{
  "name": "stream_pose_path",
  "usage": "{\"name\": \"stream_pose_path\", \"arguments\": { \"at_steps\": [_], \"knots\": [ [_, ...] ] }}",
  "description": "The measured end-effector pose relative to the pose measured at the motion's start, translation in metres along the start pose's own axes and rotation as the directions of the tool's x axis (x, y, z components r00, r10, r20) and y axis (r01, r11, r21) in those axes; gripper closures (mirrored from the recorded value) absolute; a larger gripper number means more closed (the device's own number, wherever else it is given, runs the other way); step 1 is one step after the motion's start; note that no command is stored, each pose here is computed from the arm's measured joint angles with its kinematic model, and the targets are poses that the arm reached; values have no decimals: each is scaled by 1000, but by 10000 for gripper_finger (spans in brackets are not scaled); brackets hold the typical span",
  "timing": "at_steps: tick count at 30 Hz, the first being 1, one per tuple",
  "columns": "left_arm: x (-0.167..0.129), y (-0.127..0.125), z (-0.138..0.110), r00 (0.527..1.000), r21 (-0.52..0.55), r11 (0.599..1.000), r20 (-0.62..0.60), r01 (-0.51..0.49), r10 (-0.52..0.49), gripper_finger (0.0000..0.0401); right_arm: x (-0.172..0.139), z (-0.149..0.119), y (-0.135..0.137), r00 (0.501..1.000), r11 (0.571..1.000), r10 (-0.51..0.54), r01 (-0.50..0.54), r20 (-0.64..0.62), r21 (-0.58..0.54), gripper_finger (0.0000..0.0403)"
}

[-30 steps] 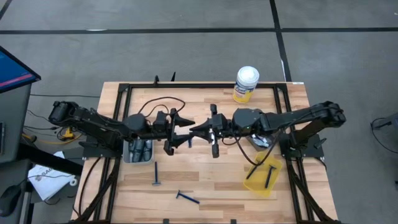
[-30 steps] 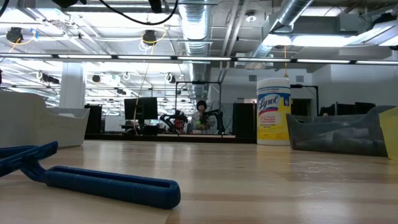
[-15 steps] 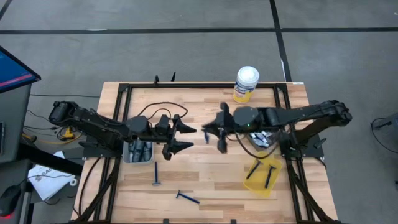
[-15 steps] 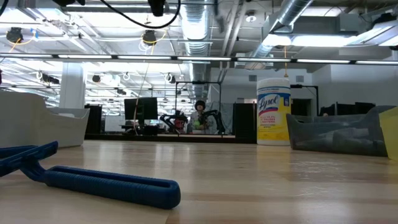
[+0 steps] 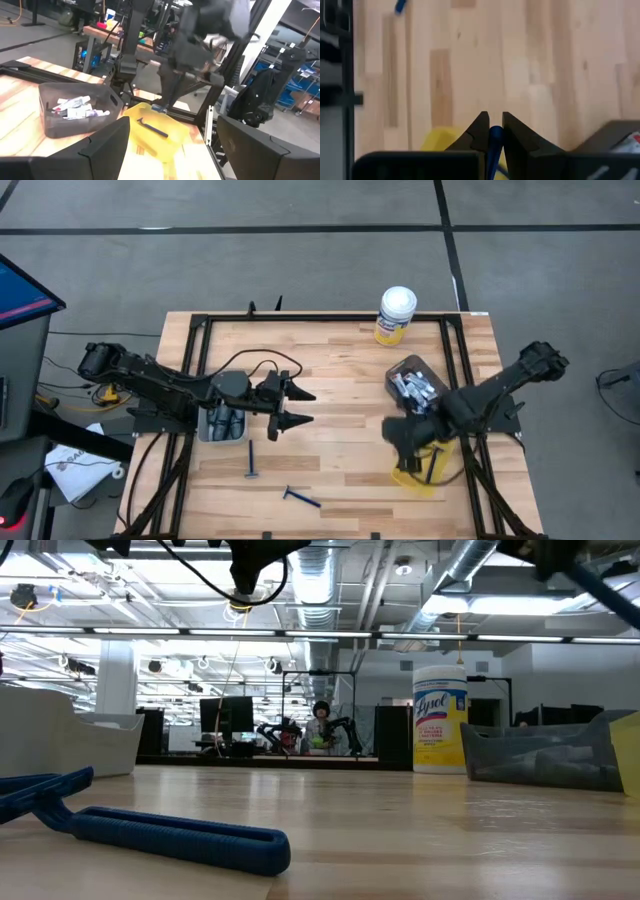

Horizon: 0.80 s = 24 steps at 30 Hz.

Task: Pick & Place Travel size toiletries
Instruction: Put the blue razor into the yellow bin

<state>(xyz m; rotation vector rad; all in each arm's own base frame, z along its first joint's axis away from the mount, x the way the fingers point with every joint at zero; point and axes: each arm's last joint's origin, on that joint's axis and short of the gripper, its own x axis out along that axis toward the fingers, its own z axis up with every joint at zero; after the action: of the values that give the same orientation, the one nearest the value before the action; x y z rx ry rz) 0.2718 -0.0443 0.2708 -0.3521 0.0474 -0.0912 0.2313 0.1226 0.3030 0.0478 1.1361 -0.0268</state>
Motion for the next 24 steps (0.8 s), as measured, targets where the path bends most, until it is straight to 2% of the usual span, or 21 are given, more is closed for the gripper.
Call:
{"name": "stream_pose_path", "arguments": {
  "at_steps": [3,5,8,12,17,21,24],
  "knots": [
    [0,0,0,1000,0,1000,0,0,0,105,12,-12,21,998,996,-16,10,-69,-93,380],
    [0,0,0,1000,0,1000,0,-1,1,105,23,-23,34,989,980,-50,22,-136,-198,380],
    [0,0,0,1000,0,1000,0,-1,1,105,40,-41,50,967,934,-116,28,-227,-357,380],
    [0,0,0,1000,-1,1000,0,-1,1,105,60,-54,68,945,874,-168,11,-281,-485,369],
    [0,0,-1,1000,-46,999,-10,-5,5,105,80,-62,79,919,841,-196,-22,-341,-541,363],
    [0,-1,-5,999,-44,999,-44,-6,4,105,90,-65,82,902,849,-213,-19,-375,-528,373],
    [-1,-5,-10,992,-45,997,-109,56,-60,103,91,-65,82,900,858,-214,-12,-379,-514,349]
  ]
}}
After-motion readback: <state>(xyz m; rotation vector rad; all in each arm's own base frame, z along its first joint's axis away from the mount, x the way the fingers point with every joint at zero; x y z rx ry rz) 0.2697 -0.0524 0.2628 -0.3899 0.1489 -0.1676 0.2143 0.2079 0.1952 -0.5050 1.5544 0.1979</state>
